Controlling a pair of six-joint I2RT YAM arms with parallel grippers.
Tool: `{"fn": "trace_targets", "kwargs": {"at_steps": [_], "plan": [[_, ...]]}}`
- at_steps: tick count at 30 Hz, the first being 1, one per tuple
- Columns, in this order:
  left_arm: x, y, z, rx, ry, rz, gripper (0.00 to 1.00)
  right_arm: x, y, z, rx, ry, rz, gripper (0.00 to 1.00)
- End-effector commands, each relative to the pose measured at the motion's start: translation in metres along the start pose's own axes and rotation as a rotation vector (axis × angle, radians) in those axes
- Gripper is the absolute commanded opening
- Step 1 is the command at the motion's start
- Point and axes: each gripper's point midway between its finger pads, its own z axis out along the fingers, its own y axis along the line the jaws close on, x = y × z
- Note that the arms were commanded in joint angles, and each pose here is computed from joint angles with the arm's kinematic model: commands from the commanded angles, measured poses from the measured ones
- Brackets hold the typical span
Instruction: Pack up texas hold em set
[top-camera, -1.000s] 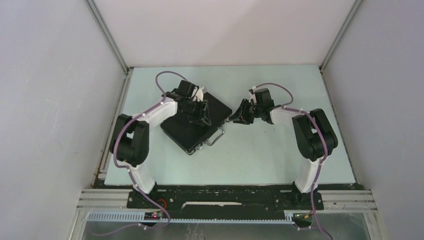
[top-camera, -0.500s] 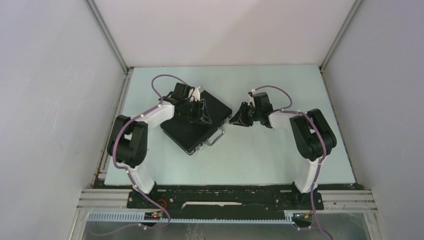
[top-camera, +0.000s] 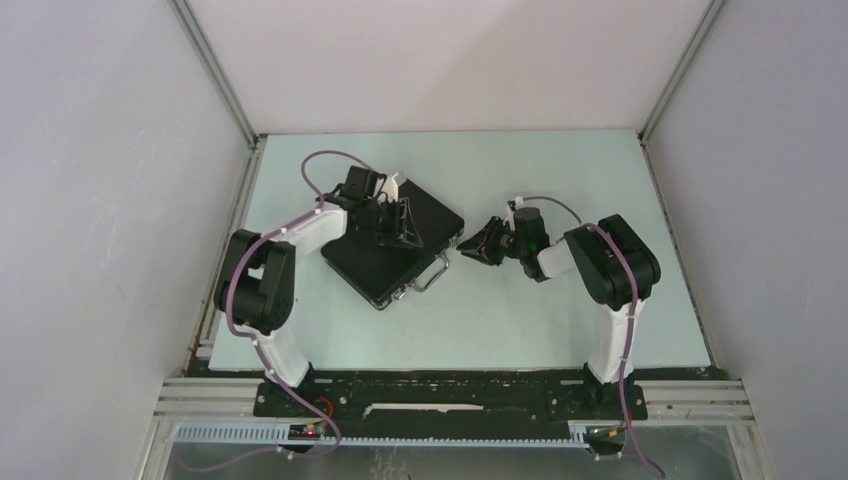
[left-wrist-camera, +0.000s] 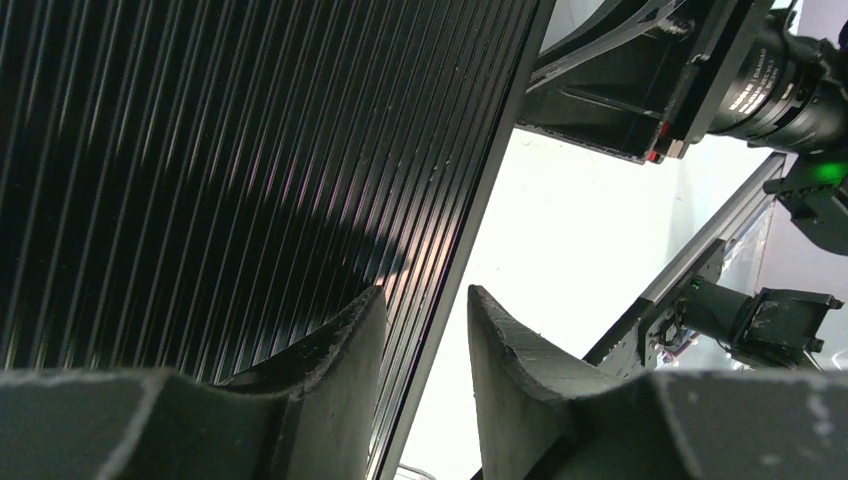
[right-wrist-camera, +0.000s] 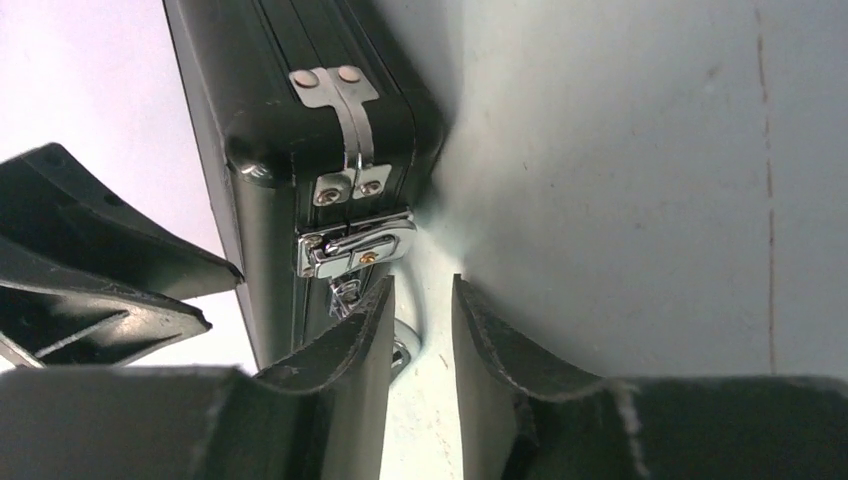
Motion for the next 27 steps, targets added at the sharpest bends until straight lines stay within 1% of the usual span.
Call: {"fn": "trace_targets", "kwargs": {"at_steps": [1, 3, 5, 8, 11, 13, 16, 20, 22, 24, 27], "plan": [[0.074, 0.045, 0.012, -0.153, 0.231, -0.094, 0.43, 0.016, -0.023, 0.001, 0.099, -0.033, 0.166, 0.33], [0.072, 0.043, 0.011, -0.150, 0.225, -0.091, 0.43, 0.014, -0.015, 0.001, 0.064, -0.039, 0.168, 0.30], [0.071, 0.042, 0.010, -0.147, 0.222, -0.087, 0.43, 0.014, -0.003, -0.001, 0.029, -0.035, 0.134, 0.31], [0.068, 0.040, 0.009, -0.142, 0.214, -0.082, 0.43, 0.024, 0.012, -0.012, 0.052, -0.015, 0.040, 0.36], [0.066, 0.039, 0.007, -0.146, 0.207, -0.075, 0.43, 0.041, 0.036, -0.030, 0.088, 0.005, -0.106, 0.52], [0.065, 0.039, 0.007, -0.146, 0.208, -0.073, 0.44, 0.058, 0.051, -0.037, 0.095, 0.039, -0.166, 0.63], [0.066, 0.036, 0.005, -0.136, 0.203, -0.082, 0.44, 0.092, 0.079, -0.038, 0.052, 0.113, -0.215, 0.71], [0.069, 0.029, 0.000, -0.096, 0.181, -0.128, 0.45, 0.131, 0.098, -0.028, 0.012, 0.193, -0.220, 0.73], [0.080, 0.035, -0.005, -0.094, 0.190, -0.158, 0.46, 0.147, 0.105, -0.022, -0.005, 0.220, -0.229, 0.73], [0.089, 0.044, -0.010, -0.102, 0.196, -0.188, 0.47, 0.155, 0.109, -0.015, -0.015, 0.242, -0.234, 0.72], [0.095, 0.053, -0.015, -0.099, 0.189, -0.214, 0.47, 0.163, 0.110, -0.002, -0.015, 0.268, -0.240, 0.69]]}}
